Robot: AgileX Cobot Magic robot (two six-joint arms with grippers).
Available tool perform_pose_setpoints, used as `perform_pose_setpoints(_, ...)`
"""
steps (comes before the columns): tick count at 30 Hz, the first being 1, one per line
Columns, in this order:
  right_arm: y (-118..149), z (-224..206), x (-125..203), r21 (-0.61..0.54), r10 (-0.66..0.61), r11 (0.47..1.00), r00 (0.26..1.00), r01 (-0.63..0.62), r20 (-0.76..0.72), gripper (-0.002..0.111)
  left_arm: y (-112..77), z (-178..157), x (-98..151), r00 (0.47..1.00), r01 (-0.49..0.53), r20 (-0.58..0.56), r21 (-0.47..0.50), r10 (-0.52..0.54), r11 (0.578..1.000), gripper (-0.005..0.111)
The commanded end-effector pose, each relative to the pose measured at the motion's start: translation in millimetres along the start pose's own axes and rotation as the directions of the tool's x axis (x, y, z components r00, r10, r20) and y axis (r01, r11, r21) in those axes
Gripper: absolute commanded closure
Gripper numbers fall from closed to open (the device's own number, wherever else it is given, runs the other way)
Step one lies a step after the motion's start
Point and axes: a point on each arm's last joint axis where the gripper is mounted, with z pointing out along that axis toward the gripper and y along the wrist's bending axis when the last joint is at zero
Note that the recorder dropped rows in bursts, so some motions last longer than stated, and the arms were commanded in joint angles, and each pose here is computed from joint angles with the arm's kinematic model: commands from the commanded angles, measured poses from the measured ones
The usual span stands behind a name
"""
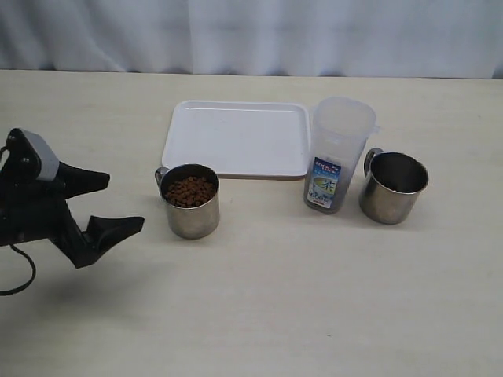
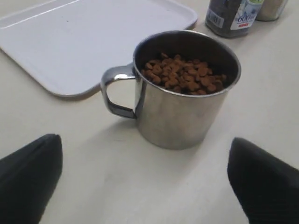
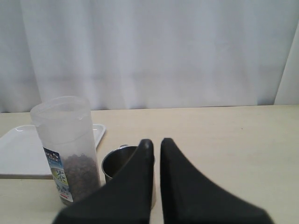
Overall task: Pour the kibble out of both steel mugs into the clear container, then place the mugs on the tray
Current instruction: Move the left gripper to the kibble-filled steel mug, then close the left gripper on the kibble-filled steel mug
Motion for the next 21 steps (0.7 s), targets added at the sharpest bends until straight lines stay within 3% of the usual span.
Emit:
perform_pose_setpoints(1,0.2,0.1,1.7,-0.004,-0.001,1.000,1.000,0.001,-0.005,0.104,0.6,12.8,4.8,1.000,-0.029,-0.010,0.081,0.030,0.996,0.019)
perform_pose_setpoints(9,0.2,0.1,1.7,-0.004,-0.001,1.000,1.000,0.001,-0.005,0.104,-3.7,54.0,-2.8,0.987,-0.127,-0.082,0.165,0.142,0.978,0.019)
perform_pose_setpoints(21,0.2,0.1,1.5,-0.004,-0.001,1.000,1.000,0.001,-0.003,0.104,9.0,92.0,-20.6,0.990,-0.132,-0.034,0.160,0.139,0.978,0.019)
